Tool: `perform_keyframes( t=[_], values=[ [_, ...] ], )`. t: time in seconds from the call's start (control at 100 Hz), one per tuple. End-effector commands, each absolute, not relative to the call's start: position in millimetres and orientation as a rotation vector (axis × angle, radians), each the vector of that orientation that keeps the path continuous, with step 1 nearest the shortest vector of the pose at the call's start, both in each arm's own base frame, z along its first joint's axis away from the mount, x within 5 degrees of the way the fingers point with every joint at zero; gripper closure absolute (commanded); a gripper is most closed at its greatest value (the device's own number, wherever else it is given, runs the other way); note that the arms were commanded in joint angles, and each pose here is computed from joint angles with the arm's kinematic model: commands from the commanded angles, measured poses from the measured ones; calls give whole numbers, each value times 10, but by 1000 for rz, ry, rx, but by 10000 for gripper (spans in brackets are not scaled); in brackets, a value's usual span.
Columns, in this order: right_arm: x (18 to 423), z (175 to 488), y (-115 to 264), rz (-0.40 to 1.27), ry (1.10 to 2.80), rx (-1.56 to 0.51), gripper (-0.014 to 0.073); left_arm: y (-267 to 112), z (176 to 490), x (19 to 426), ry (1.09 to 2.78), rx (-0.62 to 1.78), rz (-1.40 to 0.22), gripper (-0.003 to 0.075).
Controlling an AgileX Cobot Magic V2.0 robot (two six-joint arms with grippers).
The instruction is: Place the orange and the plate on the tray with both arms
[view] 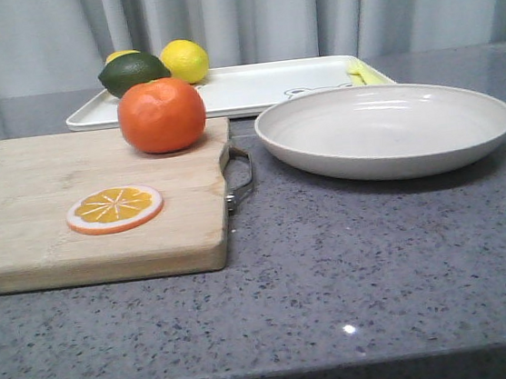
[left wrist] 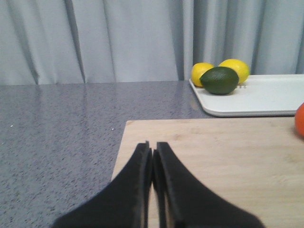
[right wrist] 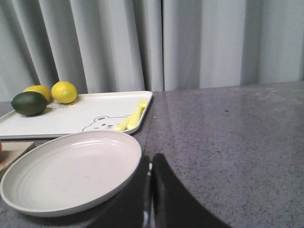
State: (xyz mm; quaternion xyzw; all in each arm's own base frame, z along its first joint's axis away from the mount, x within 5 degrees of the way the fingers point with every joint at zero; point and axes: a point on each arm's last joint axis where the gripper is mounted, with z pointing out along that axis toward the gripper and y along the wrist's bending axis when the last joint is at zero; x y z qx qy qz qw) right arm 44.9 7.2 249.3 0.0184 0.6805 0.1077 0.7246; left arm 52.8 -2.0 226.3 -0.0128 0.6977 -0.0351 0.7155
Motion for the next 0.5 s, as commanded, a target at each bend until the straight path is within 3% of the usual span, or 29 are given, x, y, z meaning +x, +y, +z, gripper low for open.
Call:
perform_keyframes(
  t=[0.0,0.27,0.49],
  values=[
    [391,2796,82,238,1504,23,697,-45,2610,539,1487,-28,-151,740],
    [443,3360,124,245,1653,-22,697,-203,3205,798,1872,129,-244,741],
    [591,3644,161,261,1784,-44,697,-343,3697,1012,1917,193,-329,740]
  ],
)
